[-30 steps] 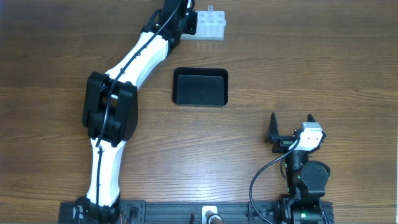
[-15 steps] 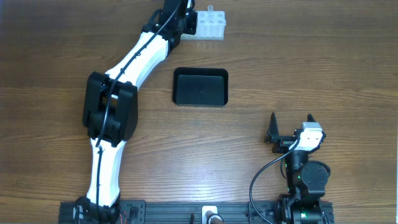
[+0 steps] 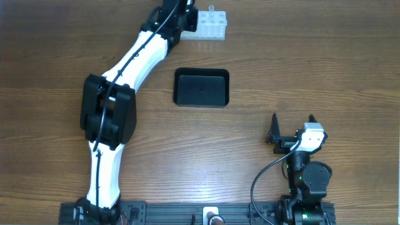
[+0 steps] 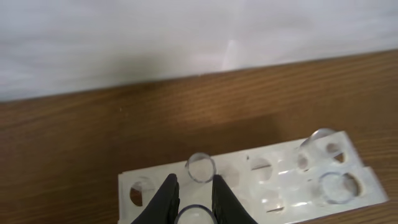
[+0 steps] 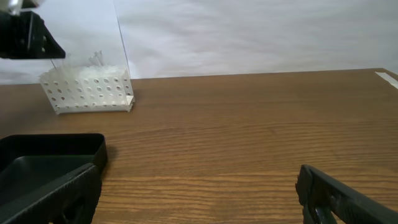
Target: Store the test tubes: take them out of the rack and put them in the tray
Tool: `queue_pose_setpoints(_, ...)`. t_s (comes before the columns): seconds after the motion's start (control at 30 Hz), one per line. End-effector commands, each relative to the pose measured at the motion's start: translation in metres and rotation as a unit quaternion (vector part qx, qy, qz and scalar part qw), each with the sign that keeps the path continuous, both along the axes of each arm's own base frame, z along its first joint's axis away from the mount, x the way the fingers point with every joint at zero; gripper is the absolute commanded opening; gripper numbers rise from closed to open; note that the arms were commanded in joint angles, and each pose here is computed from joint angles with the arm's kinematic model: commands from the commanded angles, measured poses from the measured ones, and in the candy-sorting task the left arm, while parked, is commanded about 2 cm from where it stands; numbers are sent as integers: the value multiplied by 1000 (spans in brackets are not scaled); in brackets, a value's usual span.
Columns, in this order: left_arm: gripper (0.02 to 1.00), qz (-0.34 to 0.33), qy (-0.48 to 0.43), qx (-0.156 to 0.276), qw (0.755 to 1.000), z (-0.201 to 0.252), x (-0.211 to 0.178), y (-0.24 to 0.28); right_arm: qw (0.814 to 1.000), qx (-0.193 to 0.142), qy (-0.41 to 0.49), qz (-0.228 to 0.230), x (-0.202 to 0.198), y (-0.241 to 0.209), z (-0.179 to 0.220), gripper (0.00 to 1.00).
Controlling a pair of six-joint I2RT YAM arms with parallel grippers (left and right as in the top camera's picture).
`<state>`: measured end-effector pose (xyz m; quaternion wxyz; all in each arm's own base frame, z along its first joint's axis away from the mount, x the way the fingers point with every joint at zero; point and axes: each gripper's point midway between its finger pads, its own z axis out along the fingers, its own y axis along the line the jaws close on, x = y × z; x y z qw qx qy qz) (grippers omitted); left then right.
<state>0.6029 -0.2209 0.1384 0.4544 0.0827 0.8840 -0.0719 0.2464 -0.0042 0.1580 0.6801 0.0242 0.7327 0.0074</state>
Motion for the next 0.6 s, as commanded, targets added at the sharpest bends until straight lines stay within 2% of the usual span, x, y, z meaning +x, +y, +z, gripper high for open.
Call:
queue_pose_setpoints(0.03,53,-1,-52,-21,998,67,-2,1,1000,0,0,1,0,0,-1,991)
queue_pose_setpoints(0.4,40,-1,-60,-24,998,103,-18,7,1000,0,0,1,0,0,-1,993)
queue_pose_setpoints(0.6,38,-4,-37,-18,999,126,-46,13,1000,0,0,1,0,0,-1,991)
